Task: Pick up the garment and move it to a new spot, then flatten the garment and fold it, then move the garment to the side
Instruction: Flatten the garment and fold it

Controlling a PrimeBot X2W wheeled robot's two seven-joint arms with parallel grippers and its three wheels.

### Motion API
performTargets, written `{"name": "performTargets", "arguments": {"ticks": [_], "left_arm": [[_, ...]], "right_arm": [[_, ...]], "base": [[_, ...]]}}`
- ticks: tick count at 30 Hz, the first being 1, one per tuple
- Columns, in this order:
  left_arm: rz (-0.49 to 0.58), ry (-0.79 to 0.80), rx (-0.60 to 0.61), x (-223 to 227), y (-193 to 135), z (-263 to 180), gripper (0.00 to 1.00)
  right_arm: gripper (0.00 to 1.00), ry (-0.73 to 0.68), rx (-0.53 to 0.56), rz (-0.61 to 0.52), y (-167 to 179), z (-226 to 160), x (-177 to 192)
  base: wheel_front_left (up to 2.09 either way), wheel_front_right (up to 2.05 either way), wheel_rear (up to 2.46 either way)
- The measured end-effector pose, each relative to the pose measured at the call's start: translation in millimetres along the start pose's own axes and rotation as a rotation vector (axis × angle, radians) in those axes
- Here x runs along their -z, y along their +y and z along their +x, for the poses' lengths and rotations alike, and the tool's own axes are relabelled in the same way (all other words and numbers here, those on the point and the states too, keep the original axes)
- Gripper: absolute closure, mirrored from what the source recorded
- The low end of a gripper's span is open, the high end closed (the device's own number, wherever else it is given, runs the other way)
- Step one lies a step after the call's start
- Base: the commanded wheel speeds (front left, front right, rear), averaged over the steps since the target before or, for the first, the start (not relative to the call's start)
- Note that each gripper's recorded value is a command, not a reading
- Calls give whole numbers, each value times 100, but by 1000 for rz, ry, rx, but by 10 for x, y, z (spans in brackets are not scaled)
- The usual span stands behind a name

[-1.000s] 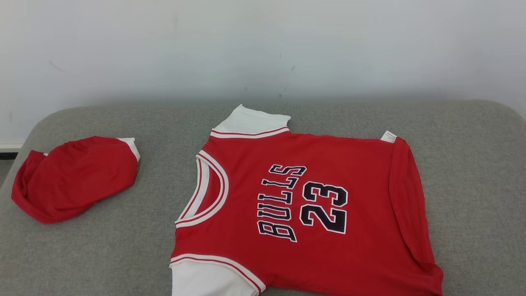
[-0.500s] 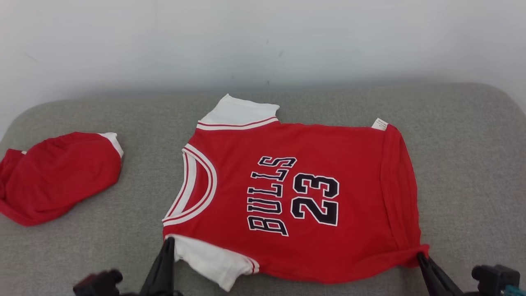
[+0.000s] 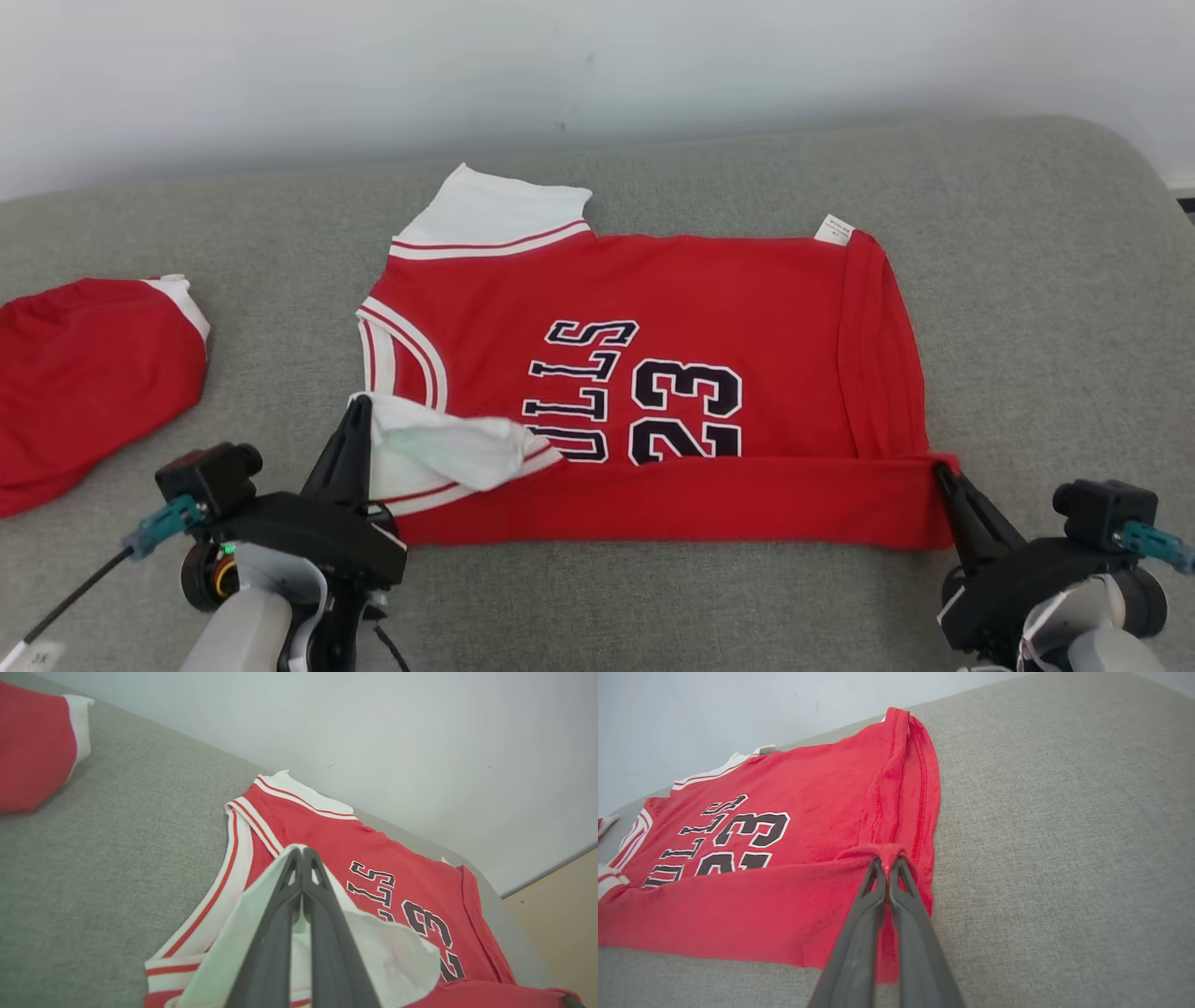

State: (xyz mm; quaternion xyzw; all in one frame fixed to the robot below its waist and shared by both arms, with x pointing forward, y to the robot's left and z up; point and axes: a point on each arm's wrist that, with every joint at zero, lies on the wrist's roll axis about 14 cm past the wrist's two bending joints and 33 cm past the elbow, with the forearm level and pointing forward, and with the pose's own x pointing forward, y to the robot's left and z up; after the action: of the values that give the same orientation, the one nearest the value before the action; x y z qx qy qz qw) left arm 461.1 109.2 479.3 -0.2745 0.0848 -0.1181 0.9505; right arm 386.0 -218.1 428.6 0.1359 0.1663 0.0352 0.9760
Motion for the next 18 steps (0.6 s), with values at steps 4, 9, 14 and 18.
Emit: {"name": "performTargets", "arguments": {"ticks": [4,9,14,18], "left_arm": [[32,39,-5,104,56,136,100],[78,52,4,176,78,216,0],[102,3,-3,80,121,155,0],[101,-17,-27,79,204,-20,0]], "right_arm": [[100,3,9,-2,-28,107,8],[0,-4,14,-13,-49,172,32],[0,-27,24,-38,-119,118,20],[0,-29,36,-46,-184,-13,91]], "base": [[0,0,0],[0,0,0],[0,0,0],[0,0,0]]}}
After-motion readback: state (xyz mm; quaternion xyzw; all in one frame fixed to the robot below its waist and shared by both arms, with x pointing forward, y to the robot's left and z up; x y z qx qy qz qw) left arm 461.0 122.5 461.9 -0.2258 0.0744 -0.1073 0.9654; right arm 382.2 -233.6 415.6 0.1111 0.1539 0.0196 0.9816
